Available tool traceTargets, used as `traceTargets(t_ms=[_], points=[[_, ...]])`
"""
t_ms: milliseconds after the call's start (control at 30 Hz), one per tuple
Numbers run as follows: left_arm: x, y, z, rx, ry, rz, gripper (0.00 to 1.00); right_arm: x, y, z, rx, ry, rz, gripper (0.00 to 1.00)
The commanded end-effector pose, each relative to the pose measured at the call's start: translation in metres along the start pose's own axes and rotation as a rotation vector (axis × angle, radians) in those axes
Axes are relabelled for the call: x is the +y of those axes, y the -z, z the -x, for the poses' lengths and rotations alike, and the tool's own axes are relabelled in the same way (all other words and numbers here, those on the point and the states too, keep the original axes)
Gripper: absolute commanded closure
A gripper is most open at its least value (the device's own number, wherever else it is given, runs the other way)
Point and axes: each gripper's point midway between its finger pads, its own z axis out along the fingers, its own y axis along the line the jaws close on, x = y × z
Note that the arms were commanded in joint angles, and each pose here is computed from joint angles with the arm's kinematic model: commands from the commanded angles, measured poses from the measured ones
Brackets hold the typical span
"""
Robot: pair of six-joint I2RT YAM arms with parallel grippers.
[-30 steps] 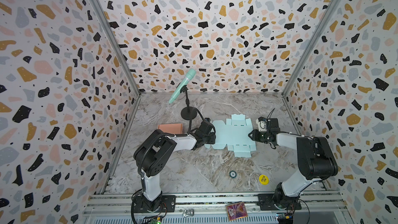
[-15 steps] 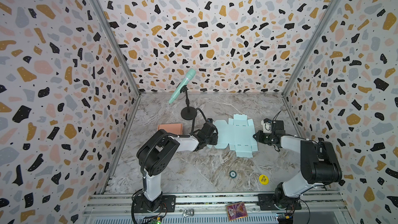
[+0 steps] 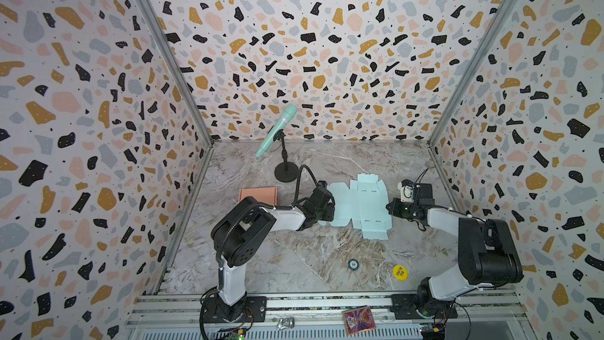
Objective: Assemble paper box
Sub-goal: First fold the bottom flaps of a flat cardboard box at the center of the table.
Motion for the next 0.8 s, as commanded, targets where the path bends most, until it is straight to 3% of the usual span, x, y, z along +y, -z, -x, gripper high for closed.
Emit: traceTargets(t_ms=[0, 200, 533, 767], points=[[0.005, 0.004, -0.033, 0.095, 0.019, 0.003, 0.5, 0.003, 0.005, 0.006, -0.007, 0.02, -0.005, 0.96], [-0.002, 0.02, -0.026, 0.066, 0.035, -0.026, 0.5, 0.003, 0.005, 0.007, -0.003, 0.032, -0.007, 0.98], [-0.025, 0.072, 0.021, -0.051, 0.011, -0.079, 0.48, 0.011, 0.009, 0.018, -0.002, 0.15, -0.08, 1.0], [-0.015, 0.106, 0.035, -0.121, 0.019, -0.094, 0.48, 0.034, 0.011, 0.029, 0.002, 0.245, -0.098, 1.0]])
